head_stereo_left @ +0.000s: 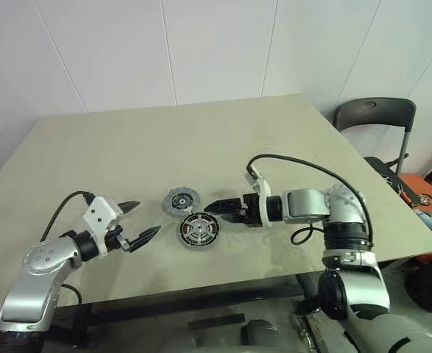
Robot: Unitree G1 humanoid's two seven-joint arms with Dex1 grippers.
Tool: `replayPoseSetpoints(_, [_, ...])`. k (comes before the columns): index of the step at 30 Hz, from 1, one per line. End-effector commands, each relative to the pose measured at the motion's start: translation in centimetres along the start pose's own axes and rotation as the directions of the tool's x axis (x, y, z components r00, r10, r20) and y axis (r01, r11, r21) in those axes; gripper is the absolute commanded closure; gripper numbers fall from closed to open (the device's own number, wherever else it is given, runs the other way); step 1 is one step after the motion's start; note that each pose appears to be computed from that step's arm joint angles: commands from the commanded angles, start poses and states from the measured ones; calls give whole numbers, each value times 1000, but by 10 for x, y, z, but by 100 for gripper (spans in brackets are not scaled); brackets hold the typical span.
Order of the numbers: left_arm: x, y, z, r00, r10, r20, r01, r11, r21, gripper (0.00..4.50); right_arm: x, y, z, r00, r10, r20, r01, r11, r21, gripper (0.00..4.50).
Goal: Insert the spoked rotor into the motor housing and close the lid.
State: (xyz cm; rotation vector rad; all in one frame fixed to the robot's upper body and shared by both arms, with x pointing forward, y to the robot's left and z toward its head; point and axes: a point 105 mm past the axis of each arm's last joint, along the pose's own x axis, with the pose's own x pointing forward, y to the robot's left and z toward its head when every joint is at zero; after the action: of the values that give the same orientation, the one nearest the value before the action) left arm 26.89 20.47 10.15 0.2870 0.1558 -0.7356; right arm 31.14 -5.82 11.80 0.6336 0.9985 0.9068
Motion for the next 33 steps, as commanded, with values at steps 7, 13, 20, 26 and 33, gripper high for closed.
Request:
replayPoseSetpoints(7, [-2, 6, 9, 1000, 14, 24, -15, 999, 31, 0, -18, 24, 35, 982, -60, 178, 145, 845, -515, 3])
replayPoseSetpoints(13, [-6, 7, 7, 999, 28, 21, -29, 999, 27, 0, 7, 33, 21, 993, 71, 95, 31, 620, -784, 167])
replayPoseSetpoints(20, [-9, 6, 6, 999, 44, 21, -44, 999, 24, 0, 34, 38, 13, 991, 130, -6, -73, 516, -853, 415])
replayPoseSetpoints(26, [-13, 4, 5, 998, 57, 16, -57, 998, 21, 0, 45, 35, 15, 989, 144, -18, -90, 512, -854, 448])
replayPoseSetpoints(33, [-13, 4, 5, 998, 65, 17, -65, 998, 17, 0, 61, 5, -8, 993, 57, -100, -115, 517, -848, 448])
